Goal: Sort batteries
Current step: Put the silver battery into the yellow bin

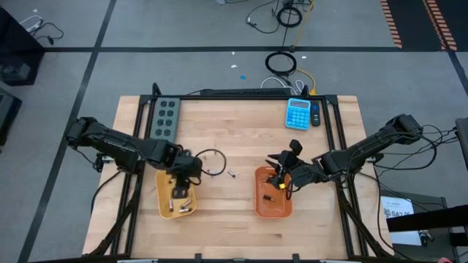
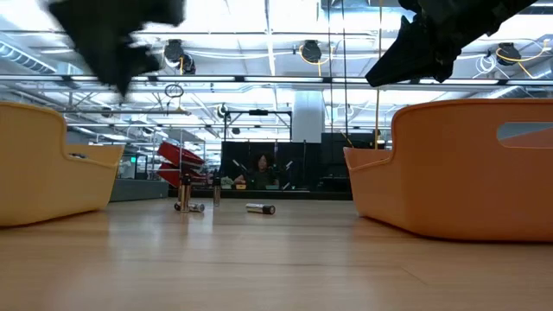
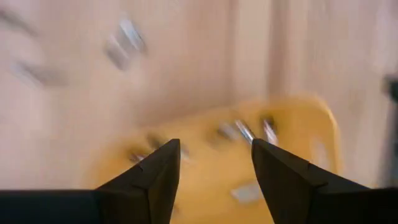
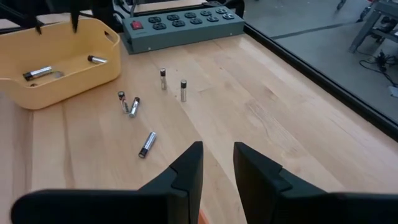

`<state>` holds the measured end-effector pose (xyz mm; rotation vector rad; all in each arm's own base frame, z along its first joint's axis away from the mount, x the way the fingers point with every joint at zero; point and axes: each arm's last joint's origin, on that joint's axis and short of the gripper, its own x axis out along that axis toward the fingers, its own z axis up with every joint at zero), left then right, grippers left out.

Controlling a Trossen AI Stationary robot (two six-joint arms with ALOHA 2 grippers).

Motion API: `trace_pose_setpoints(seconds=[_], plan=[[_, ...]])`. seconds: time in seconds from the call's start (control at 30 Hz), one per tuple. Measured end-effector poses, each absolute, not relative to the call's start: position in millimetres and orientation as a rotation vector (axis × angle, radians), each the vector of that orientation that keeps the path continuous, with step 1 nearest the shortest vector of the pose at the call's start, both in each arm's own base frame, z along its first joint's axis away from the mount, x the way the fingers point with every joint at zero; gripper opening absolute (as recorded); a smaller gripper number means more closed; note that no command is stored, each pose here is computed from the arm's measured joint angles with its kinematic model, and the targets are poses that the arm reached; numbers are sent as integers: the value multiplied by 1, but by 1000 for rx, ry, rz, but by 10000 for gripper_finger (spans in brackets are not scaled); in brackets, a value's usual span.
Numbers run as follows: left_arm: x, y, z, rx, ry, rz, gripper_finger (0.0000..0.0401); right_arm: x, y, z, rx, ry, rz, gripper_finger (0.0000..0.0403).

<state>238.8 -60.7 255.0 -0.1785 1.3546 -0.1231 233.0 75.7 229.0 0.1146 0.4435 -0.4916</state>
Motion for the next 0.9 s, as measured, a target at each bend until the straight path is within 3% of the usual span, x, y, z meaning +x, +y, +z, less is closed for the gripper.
trace_pose_setpoints(seconds=[0.13, 0.23, 0.63, 0.9], plan=[[258, -47, 261, 110, 1193, 82, 210, 234, 76, 227, 114, 448, -495, 80], [271, -30, 259, 208, 1114, 199, 211, 236, 77, 223, 110, 460, -498, 80], [286, 37, 218, 134, 957, 232, 211, 238, 79, 218, 84, 491, -478, 80], [292, 58, 192, 13, 1016, 179, 201, 240, 74, 218, 95, 492, -501, 79]])
